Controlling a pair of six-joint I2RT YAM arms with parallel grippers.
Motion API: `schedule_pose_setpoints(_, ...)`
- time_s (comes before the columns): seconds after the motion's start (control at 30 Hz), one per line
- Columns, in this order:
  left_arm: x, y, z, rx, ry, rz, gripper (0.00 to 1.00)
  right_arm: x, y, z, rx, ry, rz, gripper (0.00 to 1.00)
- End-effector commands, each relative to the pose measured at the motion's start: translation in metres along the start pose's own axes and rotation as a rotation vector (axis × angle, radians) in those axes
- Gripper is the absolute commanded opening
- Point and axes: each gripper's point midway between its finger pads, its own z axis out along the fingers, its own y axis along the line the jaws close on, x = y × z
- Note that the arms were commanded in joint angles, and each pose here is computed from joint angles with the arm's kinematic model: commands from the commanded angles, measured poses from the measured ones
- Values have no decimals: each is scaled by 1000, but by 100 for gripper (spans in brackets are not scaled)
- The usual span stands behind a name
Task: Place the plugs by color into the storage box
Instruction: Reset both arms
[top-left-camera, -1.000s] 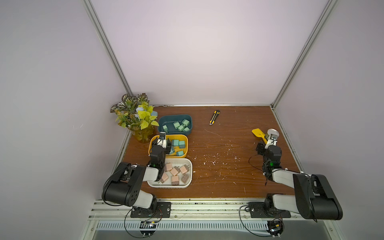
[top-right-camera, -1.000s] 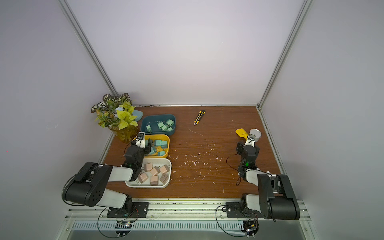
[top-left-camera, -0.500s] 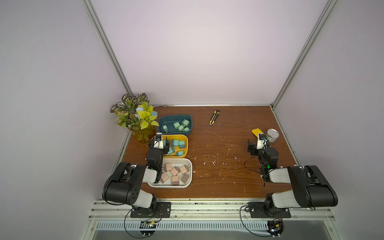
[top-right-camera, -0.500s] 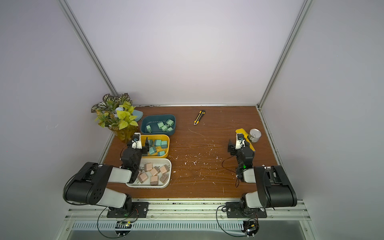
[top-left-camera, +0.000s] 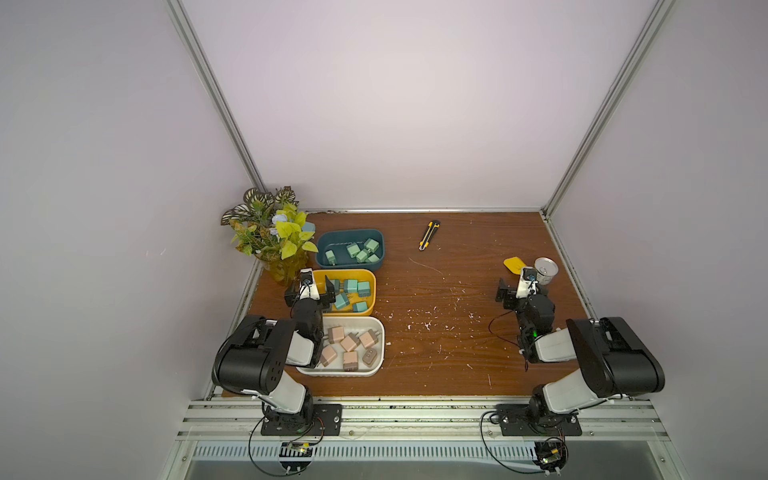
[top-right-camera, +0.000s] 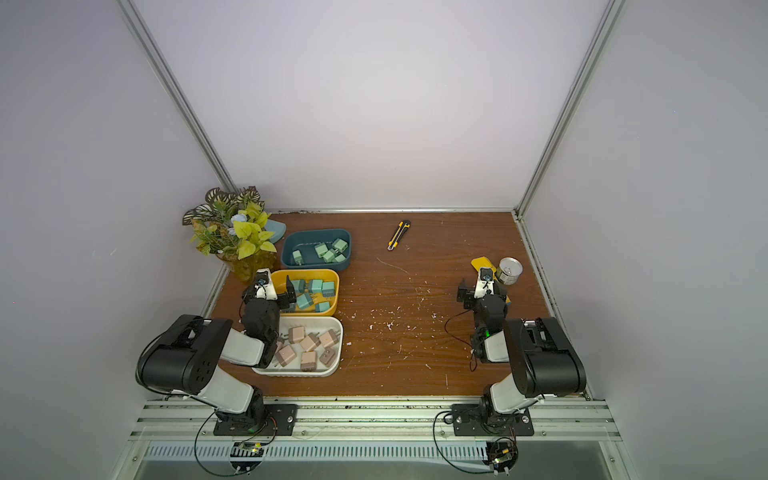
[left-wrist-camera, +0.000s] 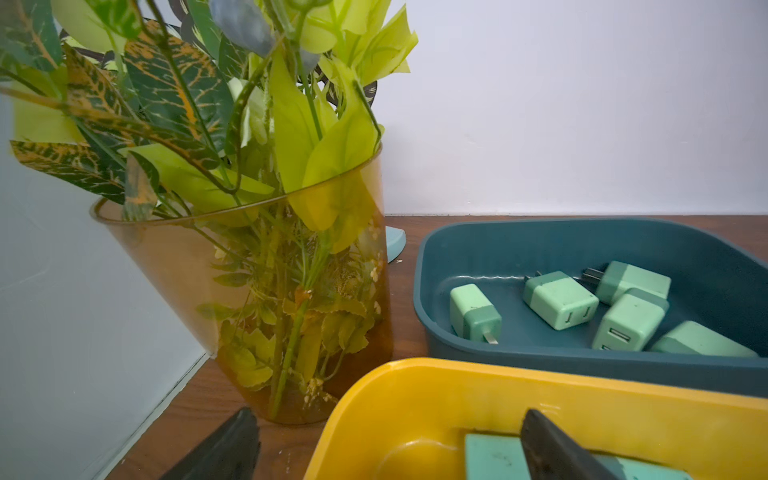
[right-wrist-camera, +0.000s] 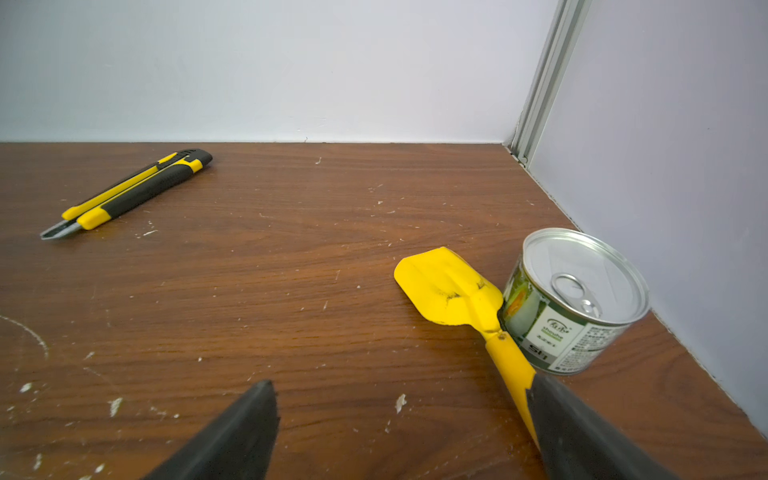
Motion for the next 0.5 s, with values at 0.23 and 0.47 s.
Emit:
schedule_pose_setpoints(0.23, -8, 11, 3, -53, -29, -30, 99, -19, -4, 1, 34, -59, 23, 100)
schedule_pose_setpoints(0.47, -7, 11, 4, -54, -26, -30, 99, -19, -2, 1, 45, -56, 14, 100)
